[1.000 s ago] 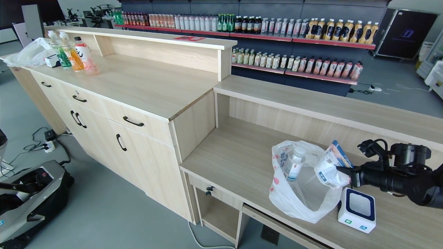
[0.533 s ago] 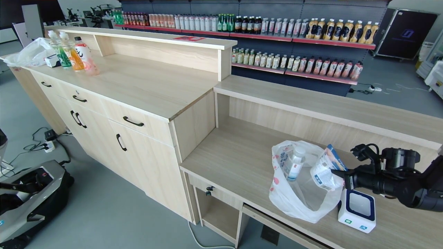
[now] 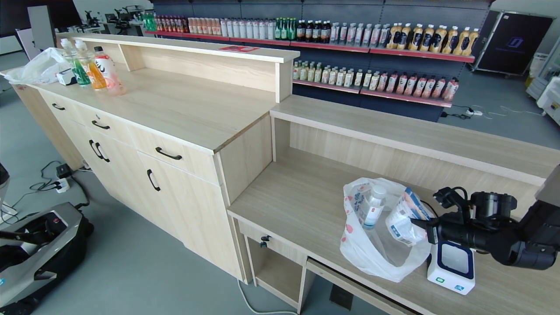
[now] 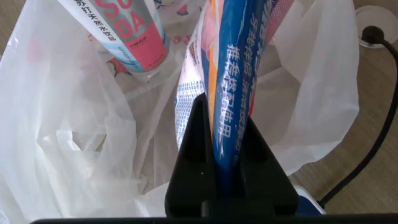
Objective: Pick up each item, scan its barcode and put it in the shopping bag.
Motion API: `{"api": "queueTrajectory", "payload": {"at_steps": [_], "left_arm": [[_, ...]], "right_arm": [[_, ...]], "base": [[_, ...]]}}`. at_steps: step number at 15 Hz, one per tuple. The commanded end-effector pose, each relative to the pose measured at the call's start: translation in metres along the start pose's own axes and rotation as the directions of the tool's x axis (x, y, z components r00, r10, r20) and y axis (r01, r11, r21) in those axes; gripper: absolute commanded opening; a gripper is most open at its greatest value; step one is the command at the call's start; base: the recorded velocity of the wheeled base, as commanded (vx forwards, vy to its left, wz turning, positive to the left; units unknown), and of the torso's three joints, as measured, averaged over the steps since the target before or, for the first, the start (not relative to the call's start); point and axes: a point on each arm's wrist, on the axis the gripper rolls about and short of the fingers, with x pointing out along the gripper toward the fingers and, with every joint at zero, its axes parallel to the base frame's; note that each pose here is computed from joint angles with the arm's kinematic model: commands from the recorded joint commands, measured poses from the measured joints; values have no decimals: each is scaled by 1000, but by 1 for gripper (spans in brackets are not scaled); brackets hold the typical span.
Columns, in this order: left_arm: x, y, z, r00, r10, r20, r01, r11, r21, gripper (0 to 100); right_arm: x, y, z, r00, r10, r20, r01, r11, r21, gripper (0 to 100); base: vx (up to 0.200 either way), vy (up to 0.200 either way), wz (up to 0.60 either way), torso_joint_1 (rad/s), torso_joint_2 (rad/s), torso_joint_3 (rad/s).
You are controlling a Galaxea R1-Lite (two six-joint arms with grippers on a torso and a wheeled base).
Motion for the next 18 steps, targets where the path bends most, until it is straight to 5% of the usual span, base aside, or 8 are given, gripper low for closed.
{"api": "queueTrajectory", "payload": {"at_steps": [1, 8, 9, 14, 18], "left_arm": [[0, 0, 0, 1000, 1, 0, -1, 1000, 0, 100], [0, 0, 0, 1000, 1, 0, -1, 1000, 0, 100], [0, 0, 0, 1000, 1, 0, -1, 1000, 0, 100], [0, 0, 0, 1000, 1, 0, -1, 1000, 0, 100], [0, 0, 0, 1000, 1, 0, -1, 1000, 0, 100]], "right_arm": [[2, 1, -4, 1000, 5, -10, -5, 1000, 6, 0], [0, 6, -12, 1000, 11, -27, -10, 1000, 15, 0], [1, 6, -12, 1000, 10, -29, -9, 1000, 18, 100], [-6, 4, 3, 1000, -12, 5, 12, 1000, -2, 100], [-57, 11, 75, 980, -69, 189, 93, 988, -123, 100]], "base": [[0, 0, 0, 0, 0, 0], [0, 0, 0, 0, 0, 0], [0, 0, 0, 0, 0, 0], [0, 0, 0, 0, 0, 0], [0, 0, 0, 0, 0, 0]]}}
